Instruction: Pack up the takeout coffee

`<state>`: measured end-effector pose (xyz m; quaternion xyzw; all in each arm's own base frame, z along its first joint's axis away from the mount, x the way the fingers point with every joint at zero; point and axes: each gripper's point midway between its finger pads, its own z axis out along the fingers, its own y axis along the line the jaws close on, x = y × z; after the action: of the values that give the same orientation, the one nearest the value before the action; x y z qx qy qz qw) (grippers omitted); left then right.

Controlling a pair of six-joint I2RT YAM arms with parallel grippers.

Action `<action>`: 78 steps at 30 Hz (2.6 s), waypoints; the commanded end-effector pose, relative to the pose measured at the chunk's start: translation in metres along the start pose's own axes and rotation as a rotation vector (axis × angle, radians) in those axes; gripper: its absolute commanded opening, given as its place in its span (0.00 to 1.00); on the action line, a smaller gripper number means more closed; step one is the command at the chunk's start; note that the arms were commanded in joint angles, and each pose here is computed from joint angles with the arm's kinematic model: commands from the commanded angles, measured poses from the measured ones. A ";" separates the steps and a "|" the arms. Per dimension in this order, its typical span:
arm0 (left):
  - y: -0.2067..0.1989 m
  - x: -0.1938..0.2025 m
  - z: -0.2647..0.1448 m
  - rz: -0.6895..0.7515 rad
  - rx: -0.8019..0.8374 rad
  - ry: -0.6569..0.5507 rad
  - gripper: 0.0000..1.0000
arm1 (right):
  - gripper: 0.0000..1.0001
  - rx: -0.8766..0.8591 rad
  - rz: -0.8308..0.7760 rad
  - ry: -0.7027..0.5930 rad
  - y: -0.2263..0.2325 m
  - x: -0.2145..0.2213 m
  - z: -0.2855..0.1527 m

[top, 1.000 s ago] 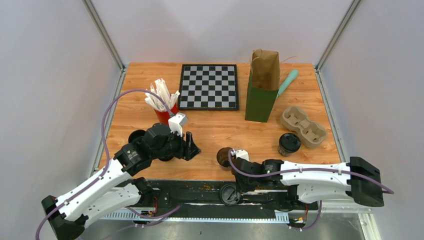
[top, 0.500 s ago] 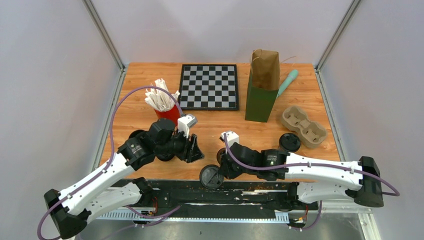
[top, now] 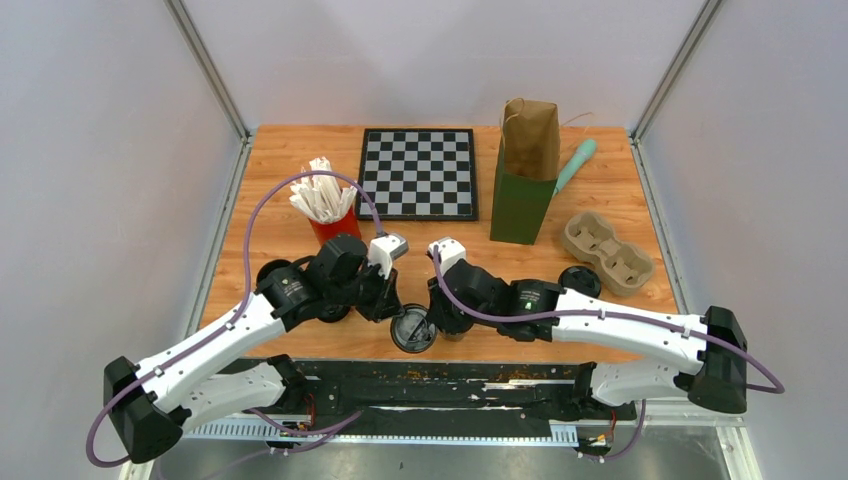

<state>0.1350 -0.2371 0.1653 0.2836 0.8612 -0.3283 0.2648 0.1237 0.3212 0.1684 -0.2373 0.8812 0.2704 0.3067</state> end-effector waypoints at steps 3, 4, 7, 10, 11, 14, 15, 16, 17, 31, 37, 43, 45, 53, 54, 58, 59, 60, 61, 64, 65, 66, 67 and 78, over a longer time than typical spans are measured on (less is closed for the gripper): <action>0.003 -0.010 0.002 0.019 -0.016 -0.047 0.00 | 0.17 -0.096 -0.032 -0.086 0.017 -0.026 -0.005; 0.003 -0.010 0.003 0.006 -0.019 -0.051 0.00 | 0.24 -0.117 -0.051 -0.099 0.020 -0.029 -0.006; -0.002 -0.016 0.003 -0.055 -0.010 -0.064 0.00 | 0.50 -0.117 -0.115 -0.185 0.013 -0.042 -0.014; -0.010 -0.024 0.000 -0.143 0.012 -0.074 0.00 | 0.67 -0.093 -0.179 -0.291 0.003 -0.061 -0.037; -0.012 -0.027 -0.001 -0.185 0.022 -0.077 0.00 | 0.72 -0.093 -0.200 -0.331 0.001 -0.068 -0.045; -0.021 -0.034 -0.004 -0.332 0.104 -0.082 0.00 | 0.83 -0.129 -0.263 -0.482 -0.001 -0.083 -0.070; -0.023 -0.038 -0.005 -0.374 0.137 -0.087 0.00 | 0.84 -0.140 -0.287 -0.526 -0.002 -0.084 -0.076; -0.024 -0.041 -0.006 -0.421 0.168 -0.091 0.00 | 0.85 -0.156 -0.311 -0.575 -0.001 -0.087 -0.083; -0.028 -0.048 -0.008 -0.451 0.210 -0.110 0.00 | 0.86 -0.180 -0.351 -0.616 0.000 -0.087 -0.087; -0.086 -0.110 -0.047 -0.763 0.707 -0.212 0.00 | 0.93 -0.264 -0.803 -1.171 0.017 -0.096 -0.137; -0.075 -0.102 -0.035 -0.780 0.653 -0.206 0.00 | 0.94 -0.186 -0.817 -1.209 0.012 -0.113 -0.151; -0.071 -0.108 -0.040 -0.817 0.664 -0.238 0.00 | 0.95 -0.173 -0.842 -1.210 0.004 -0.107 -0.170; -0.071 -0.111 -0.042 -0.818 0.663 -0.245 0.00 | 0.95 -0.150 -0.846 -1.196 -0.003 -0.103 -0.171; -0.077 -0.117 -0.048 -0.803 0.692 -0.249 0.00 | 0.95 -0.138 -0.878 -1.172 -0.002 -0.100 -0.155; -0.078 -0.117 -0.049 -0.796 0.696 -0.243 0.00 | 0.95 -0.147 -0.886 -1.169 0.002 -0.102 -0.152; -0.079 -0.116 -0.052 -0.792 0.705 -0.248 0.00 | 0.95 -0.158 -0.909 -1.180 0.014 -0.112 -0.142; -0.079 -0.116 -0.051 -0.794 0.704 -0.248 0.00 | 0.95 -0.160 -0.908 -1.183 0.017 -0.115 -0.140; -0.079 -0.115 -0.052 -0.794 0.706 -0.248 0.00 | 0.94 -0.174 -0.913 -1.191 0.021 -0.116 -0.139; -0.079 -0.115 -0.052 -0.796 0.708 -0.247 0.00 | 0.94 -0.191 -0.922 -1.196 0.025 -0.117 -0.137; -0.080 -0.114 -0.053 -0.796 0.713 -0.245 0.00 | 0.94 -0.206 -0.931 -1.199 0.032 -0.120 -0.132; -0.079 -0.113 -0.053 -0.798 0.713 -0.244 0.00 | 0.93 -0.208 -0.930 -1.201 0.033 -0.121 -0.131; -0.079 -0.112 -0.053 -0.799 0.713 -0.244 0.00 | 0.93 -0.211 -0.929 -1.198 0.034 -0.121 -0.128; -0.079 -0.112 -0.053 -0.801 0.712 -0.243 0.00 | 0.92 -0.211 -0.925 -1.199 0.035 -0.121 -0.127; -0.079 -0.107 -0.054 -0.807 0.711 -0.248 0.00 | 0.92 -0.210 -0.877 -1.233 0.036 -0.127 -0.125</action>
<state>0.1471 -0.2838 0.2927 -0.0515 0.7117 -0.6940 0.0956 0.1435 0.3052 0.3136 -0.4365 0.3752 0.2703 0.7718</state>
